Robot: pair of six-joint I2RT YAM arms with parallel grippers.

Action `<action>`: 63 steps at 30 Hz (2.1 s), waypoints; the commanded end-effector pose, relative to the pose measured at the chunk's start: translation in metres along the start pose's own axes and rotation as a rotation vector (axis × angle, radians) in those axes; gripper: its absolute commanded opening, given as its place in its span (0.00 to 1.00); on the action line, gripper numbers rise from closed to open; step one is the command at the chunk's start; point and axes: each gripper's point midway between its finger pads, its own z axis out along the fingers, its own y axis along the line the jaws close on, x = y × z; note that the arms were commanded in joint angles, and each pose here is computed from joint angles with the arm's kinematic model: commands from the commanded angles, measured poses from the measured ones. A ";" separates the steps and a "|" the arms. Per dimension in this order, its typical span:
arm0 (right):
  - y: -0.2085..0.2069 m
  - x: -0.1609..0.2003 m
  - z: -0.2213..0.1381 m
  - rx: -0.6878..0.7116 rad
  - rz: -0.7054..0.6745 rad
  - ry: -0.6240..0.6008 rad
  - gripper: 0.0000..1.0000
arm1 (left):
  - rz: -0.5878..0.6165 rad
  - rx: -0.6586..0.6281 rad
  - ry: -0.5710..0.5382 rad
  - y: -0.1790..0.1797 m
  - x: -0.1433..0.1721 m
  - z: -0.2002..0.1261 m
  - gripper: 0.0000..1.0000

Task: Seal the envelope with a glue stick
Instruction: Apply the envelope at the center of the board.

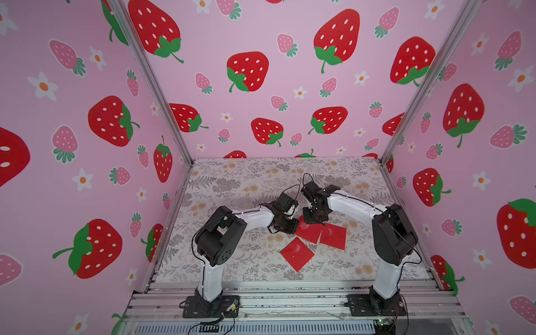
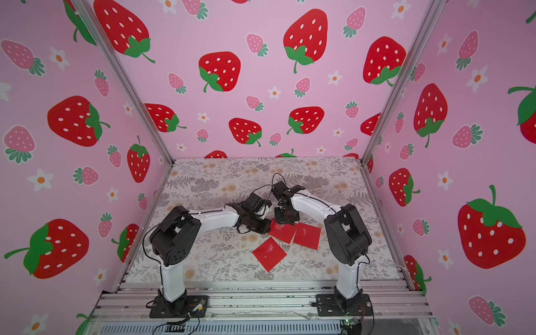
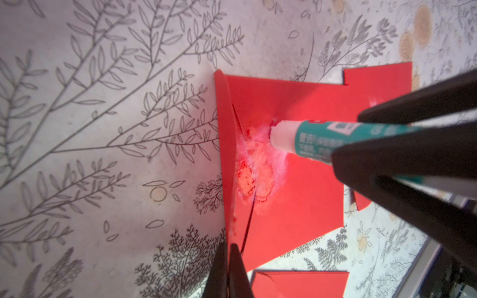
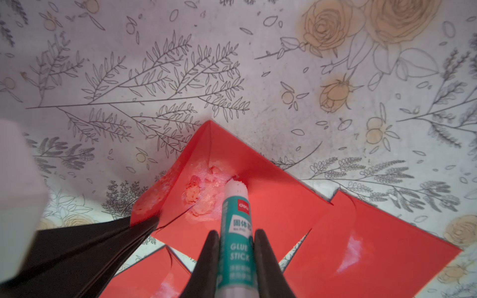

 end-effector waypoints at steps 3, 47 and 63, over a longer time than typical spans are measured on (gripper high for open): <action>0.047 0.015 0.010 -0.295 0.030 0.101 0.00 | -0.002 0.006 0.003 -0.003 -0.002 -0.006 0.00; 0.037 0.003 0.008 -0.324 0.073 0.080 0.00 | 0.005 0.007 0.006 -0.004 -0.001 -0.007 0.00; 0.001 -0.010 0.012 -0.010 0.011 -0.012 0.00 | 0.000 0.008 0.001 -0.004 -0.003 -0.008 0.00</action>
